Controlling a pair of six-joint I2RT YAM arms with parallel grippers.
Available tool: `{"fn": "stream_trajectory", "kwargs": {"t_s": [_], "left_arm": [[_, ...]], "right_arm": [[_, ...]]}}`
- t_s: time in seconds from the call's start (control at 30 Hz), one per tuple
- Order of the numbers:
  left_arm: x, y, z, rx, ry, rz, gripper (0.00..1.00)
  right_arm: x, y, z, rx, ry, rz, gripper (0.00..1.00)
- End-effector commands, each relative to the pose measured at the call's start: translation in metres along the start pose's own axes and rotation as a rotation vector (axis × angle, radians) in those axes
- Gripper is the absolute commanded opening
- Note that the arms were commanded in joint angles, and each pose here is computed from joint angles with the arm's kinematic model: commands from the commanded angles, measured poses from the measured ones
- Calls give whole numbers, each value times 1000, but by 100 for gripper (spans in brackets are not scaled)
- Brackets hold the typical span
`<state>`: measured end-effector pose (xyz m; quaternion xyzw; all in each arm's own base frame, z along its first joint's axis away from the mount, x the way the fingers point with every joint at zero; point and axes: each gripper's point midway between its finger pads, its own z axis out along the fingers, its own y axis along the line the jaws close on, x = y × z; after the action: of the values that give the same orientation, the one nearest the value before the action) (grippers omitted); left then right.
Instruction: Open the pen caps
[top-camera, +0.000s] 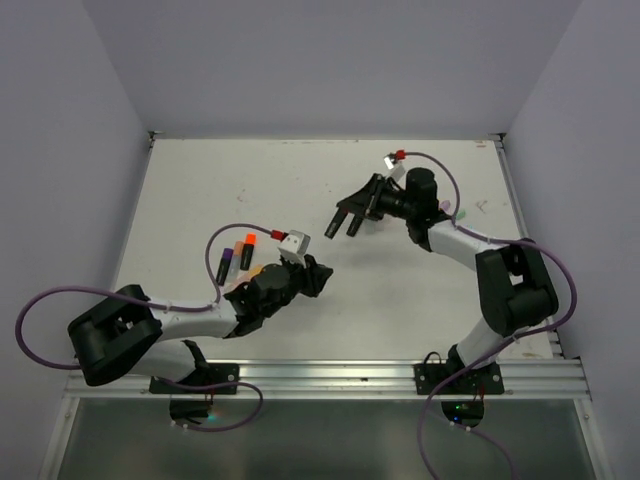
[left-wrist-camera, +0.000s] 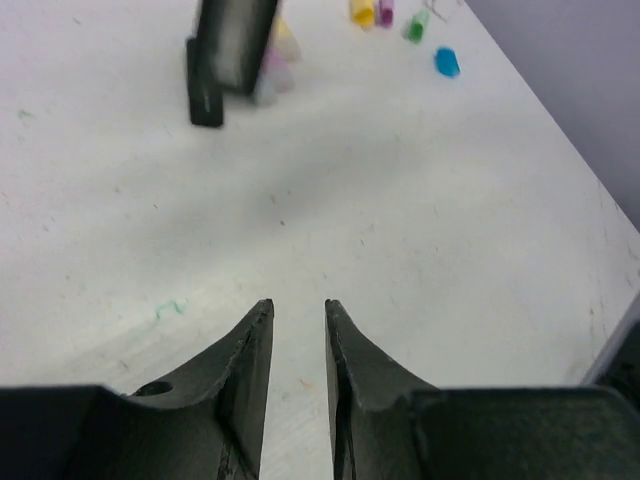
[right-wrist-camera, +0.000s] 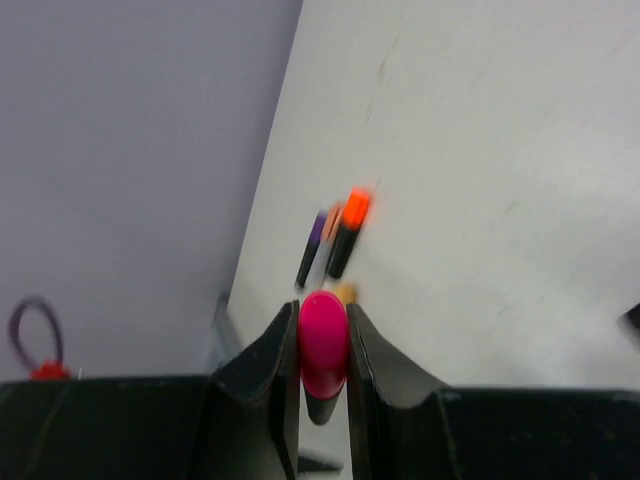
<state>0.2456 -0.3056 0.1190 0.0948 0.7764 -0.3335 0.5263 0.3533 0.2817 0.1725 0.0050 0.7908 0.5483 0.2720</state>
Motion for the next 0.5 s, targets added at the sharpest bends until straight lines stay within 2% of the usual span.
{"fn": "stream_trajectory", "kwargs": {"t_s": [0.0, 0.13, 0.23, 0.27, 0.3, 0.37, 0.4, 0.47], "left_arm": [[20, -16, -18, 90, 73, -17, 0], [25, -10, -22, 73, 80, -19, 0], [21, -4, -21, 33, 78, 14, 0], [15, -5, -21, 36, 66, 21, 3], [12, -7, -21, 46, 58, 58, 25], [1, -11, -20, 61, 52, 83, 43], [-5, -14, -20, 79, 47, 105, 58], [-13, -18, -17, 150, 85, 94, 66]], "right_arm": [[-129, -16, -37, 85, -496, -183, 0], [-132, -3, -33, 32, -478, -162, 0], [-122, -4, -35, 70, -427, -149, 0], [-111, -15, -36, 124, -372, -153, 0], [-104, -14, -37, 131, -345, -154, 0], [-88, -10, -44, 128, -294, -157, 0], [-80, -6, -48, 119, -275, -161, 0], [-60, -5, -58, 126, -234, -167, 0]]}}
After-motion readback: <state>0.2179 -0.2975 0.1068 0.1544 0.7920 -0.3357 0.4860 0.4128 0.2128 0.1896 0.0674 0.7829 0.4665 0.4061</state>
